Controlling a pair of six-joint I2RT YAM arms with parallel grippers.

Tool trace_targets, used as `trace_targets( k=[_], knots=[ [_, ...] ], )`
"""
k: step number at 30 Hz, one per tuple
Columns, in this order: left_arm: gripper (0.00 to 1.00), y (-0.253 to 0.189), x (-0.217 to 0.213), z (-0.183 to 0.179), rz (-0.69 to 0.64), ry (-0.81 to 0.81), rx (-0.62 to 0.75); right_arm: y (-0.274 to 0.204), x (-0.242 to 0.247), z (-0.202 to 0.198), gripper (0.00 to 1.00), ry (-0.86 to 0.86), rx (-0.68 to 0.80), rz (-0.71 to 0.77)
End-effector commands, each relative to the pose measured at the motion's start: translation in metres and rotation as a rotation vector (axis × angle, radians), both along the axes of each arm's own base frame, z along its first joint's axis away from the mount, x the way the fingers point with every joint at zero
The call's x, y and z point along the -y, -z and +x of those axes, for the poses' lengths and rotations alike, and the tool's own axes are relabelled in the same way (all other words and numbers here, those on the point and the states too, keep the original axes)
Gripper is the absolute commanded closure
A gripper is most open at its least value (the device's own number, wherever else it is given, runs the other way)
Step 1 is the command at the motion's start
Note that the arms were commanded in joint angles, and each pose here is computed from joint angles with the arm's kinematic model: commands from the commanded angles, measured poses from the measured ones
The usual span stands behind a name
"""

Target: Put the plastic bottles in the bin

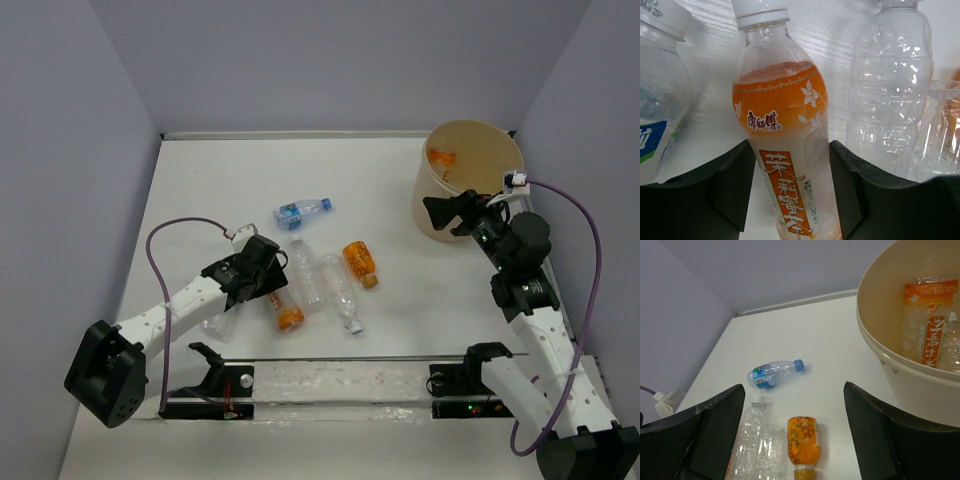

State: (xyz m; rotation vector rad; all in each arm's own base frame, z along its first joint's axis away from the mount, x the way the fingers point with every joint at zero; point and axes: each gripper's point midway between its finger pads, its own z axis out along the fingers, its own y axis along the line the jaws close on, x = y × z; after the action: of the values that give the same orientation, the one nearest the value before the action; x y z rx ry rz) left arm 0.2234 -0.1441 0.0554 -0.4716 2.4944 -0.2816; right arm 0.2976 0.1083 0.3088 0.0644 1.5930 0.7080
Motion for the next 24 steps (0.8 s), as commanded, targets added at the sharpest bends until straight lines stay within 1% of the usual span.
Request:
trace_targets(
  k=[1, 2, 5, 6, 8, 9, 11, 12, 13, 14, 15, 17, 18, 19, 20, 21, 22, 23, 24],
  knots=[
    [0.45, -0.031, -0.003, 0.003, 0.009, -0.011, 0.059, -0.035, -0.002, -0.012, 0.14, -0.016, 0.061, 0.000],
    [0.45, -0.035, -0.005, 0.002, 0.015, -0.016, 0.070, -0.043, -0.001, -0.014, 0.14, -0.015, 0.076, 0.003],
    [0.45, -0.058, -0.004, 0.000, -0.004, -0.023, 0.125, -0.048, -0.001, -0.021, 0.14, -0.019, 0.059, -0.006],
    [0.45, -0.071, -0.006, 0.000, -0.012, -0.033, 0.158, -0.060, 0.000, -0.027, 0.14, -0.022, 0.086, -0.005],
    [0.47, -0.091, -0.005, -0.004, -0.050, -0.036, 0.210, -0.066, 0.001, -0.034, 0.14, -0.021, 0.091, -0.018],
    [0.48, -0.102, -0.004, -0.005, -0.063, -0.033, 0.229, -0.081, 0.003, -0.039, 0.14, -0.017, 0.118, -0.019],
    [0.48, -0.120, -0.006, -0.007, -0.079, -0.037, 0.268, -0.094, 0.006, -0.051, 0.13, -0.011, 0.146, -0.031],
    [0.48, -0.136, -0.006, -0.007, -0.090, -0.027, 0.299, -0.100, 0.008, -0.055, 0.13, -0.003, 0.159, -0.031],
    [0.48, -0.144, -0.007, -0.006, -0.087, -0.027, 0.314, -0.115, 0.010, -0.064, 0.12, 0.002, 0.197, -0.033],
    [0.48, -0.150, -0.008, -0.003, -0.060, -0.017, 0.330, -0.118, 0.012, -0.067, 0.12, 0.010, 0.198, -0.038],
    [0.48, -0.174, -0.006, 0.003, -0.078, -0.017, 0.374, -0.124, 0.013, -0.070, 0.12, 0.016, 0.212, -0.041],
    [0.48, -0.201, 0.003, 0.017, -0.090, -0.017, 0.442, -0.138, 0.020, -0.078, 0.12, 0.049, 0.251, -0.039],
    [0.48, -0.234, 0.011, 0.023, -0.121, 0.002, 0.509, -0.141, 0.022, -0.080, 0.12, 0.060, 0.258, -0.038],
    [0.48, -0.249, 0.018, 0.029, -0.134, 0.007, 0.544, -0.144, 0.024, -0.083, 0.12, 0.069, 0.269, -0.041],
    [0.48, -0.258, 0.029, 0.040, -0.126, 0.015, 0.560, -0.153, 0.028, -0.089, 0.12, 0.085, 0.287, -0.037],
    [0.48, -0.299, 0.042, 0.048, -0.178, 0.030, 0.649, -0.157, 0.029, -0.092, 0.12, 0.089, 0.295, -0.037],
    [0.48, -0.314, 0.052, 0.054, -0.190, 0.039, 0.679, -0.162, 0.029, -0.095, 0.12, 0.090, 0.311, -0.037],
    [0.47, -0.342, 0.070, 0.069, -0.221, 0.039, 0.739, -0.173, 0.030, -0.103, 0.12, 0.088, 0.338, -0.032],
    [0.47, -0.355, 0.081, 0.074, -0.226, 0.050, 0.768, -0.179, 0.031, -0.107, 0.12, 0.091, 0.357, -0.031]
  ],
)
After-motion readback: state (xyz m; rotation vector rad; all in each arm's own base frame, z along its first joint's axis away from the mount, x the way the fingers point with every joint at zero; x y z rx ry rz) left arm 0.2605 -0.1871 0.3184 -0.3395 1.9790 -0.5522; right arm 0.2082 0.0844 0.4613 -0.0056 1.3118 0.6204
